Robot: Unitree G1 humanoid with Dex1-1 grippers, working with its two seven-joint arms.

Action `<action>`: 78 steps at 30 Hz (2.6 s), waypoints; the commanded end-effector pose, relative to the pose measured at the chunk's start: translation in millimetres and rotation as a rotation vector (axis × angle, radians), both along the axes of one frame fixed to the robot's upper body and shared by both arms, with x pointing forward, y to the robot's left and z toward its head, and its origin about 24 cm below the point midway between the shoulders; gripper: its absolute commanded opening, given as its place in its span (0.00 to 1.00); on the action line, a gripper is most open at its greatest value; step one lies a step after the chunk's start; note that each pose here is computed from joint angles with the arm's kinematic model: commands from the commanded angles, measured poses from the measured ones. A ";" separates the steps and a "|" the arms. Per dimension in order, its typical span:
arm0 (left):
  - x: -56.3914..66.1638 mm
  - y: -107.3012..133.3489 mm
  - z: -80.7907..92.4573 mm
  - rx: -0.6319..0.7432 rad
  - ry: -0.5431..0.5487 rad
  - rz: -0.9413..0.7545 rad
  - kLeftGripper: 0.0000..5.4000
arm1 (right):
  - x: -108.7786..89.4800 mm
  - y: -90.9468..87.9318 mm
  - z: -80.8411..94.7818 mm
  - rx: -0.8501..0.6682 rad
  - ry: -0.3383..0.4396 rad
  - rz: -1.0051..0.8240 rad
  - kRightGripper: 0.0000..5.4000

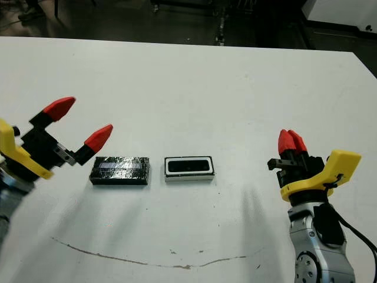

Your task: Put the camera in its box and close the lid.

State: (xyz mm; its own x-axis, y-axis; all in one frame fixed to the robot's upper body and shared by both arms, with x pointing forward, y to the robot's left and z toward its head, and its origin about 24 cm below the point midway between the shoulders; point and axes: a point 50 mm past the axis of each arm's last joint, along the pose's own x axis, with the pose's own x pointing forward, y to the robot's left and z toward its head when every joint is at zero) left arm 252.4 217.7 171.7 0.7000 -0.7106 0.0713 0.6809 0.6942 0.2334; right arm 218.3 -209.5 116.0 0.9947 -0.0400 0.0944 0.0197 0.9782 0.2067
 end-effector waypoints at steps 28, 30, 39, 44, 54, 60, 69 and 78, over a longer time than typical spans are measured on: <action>64.4 -4.1 13.5 0.520 0.368 -0.584 1.00 | 1.1 2.9 -5.3 0.038 0.040 0.004 0.00; 64.2 -5.7 10.6 0.518 0.382 -0.576 1.00 | 0.9 2.7 -5.0 0.040 0.041 0.004 0.00; 63.2 -8.3 3.7 0.530 0.404 -0.590 1.00 | 2.1 2.9 -4.1 0.030 0.041 -0.007 0.00; 62.7 -9.0 -3.6 0.559 0.412 -0.629 1.00 | 2.3 4.3 -3.4 0.024 0.039 -0.009 0.00; 64.5 -6.1 -17.3 0.624 0.431 -0.611 1.00 | 2.9 4.5 -4.2 0.021 0.032 0.008 0.00; 63.3 -9.1 -22.4 0.662 0.453 -0.634 1.00 | 2.8 5.4 -4.5 0.017 0.034 0.010 0.00; 58.6 -8.4 -37.1 0.694 0.525 -0.630 1.00 | 2.0 5.1 -5.0 0.004 0.032 0.012 0.00; 55.1 -6.0 -45.4 0.697 0.569 -0.633 1.00 | 1.7 5.7 -5.6 0.009 0.036 0.018 0.00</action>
